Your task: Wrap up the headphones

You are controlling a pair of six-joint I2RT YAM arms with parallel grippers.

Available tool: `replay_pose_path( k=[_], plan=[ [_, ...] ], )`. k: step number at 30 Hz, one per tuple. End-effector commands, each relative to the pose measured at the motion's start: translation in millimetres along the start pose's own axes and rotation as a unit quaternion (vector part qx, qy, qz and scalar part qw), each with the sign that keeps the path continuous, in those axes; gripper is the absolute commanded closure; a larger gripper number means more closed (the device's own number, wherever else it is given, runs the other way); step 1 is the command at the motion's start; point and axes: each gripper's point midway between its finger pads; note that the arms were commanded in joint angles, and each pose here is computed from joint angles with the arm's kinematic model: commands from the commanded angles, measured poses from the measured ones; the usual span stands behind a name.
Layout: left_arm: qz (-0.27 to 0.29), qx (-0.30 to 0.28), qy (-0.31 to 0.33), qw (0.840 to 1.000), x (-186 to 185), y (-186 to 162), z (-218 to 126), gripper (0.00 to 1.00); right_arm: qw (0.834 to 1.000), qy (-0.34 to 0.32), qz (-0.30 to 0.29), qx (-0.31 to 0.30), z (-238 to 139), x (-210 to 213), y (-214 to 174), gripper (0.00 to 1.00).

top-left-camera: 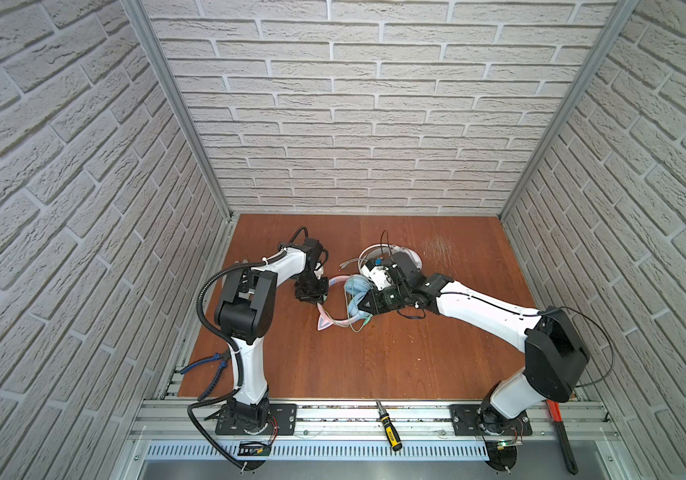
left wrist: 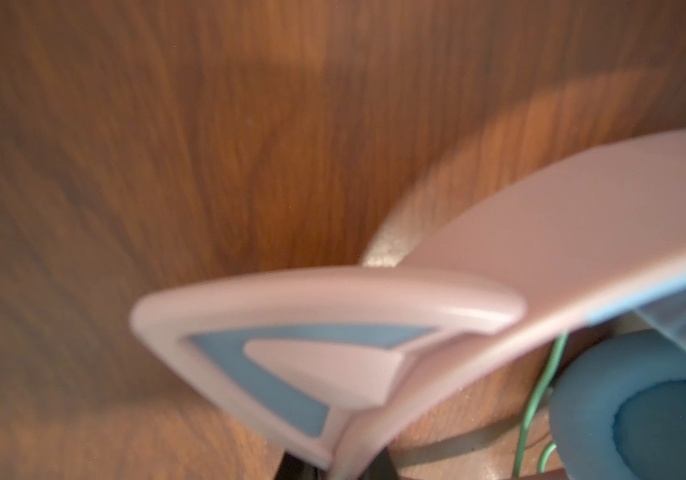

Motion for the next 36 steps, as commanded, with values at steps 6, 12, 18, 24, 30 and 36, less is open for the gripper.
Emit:
replay_pose_path(
  k=[6, 12, 18, 24, 30, 36],
  plan=[
    [0.054, 0.043, 0.047, 0.996, 25.1, -12.2, 18.5, 0.92, 0.991, -0.123, 0.02, -0.05, -19.8, -47.6, 33.2, 0.87],
    [0.072, 0.049, 0.05, 0.995, 27.2, -13.6, 20.5, 0.92, 0.989, -0.137, 0.031, -0.034, 1.9, -57.0, 47.6, 0.87],
    [0.082, 0.054, 0.055, 0.994, 28.9, -16.3, 21.4, 0.92, 0.989, -0.139, 0.038, -0.023, 27.8, -63.1, 61.4, 0.88],
    [0.089, 0.053, 0.054, 0.993, 28.8, -16.2, 21.4, 0.92, 0.988, -0.145, 0.05, -0.02, 44.8, -70.2, 67.2, 0.88],
    [0.095, 0.054, 0.056, 0.992, 29.7, -16.6, 22.2, 0.92, 0.986, -0.153, 0.05, -0.034, 48.1, -73.4, 75.0, 0.89],
    [0.097, 0.057, 0.06, 0.992, 31.1, -17.4, 23.2, 0.92, 0.984, -0.161, 0.029, -0.068, 32.0, -68.7, 88.6, 0.89]
  ],
)
Point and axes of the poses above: each gripper's point midway between its finger pads, its own z axis out along the fingers, its own x axis along the line the jaws close on, y = z × x, and after that the axes turned 13 degrees about z, right-handed
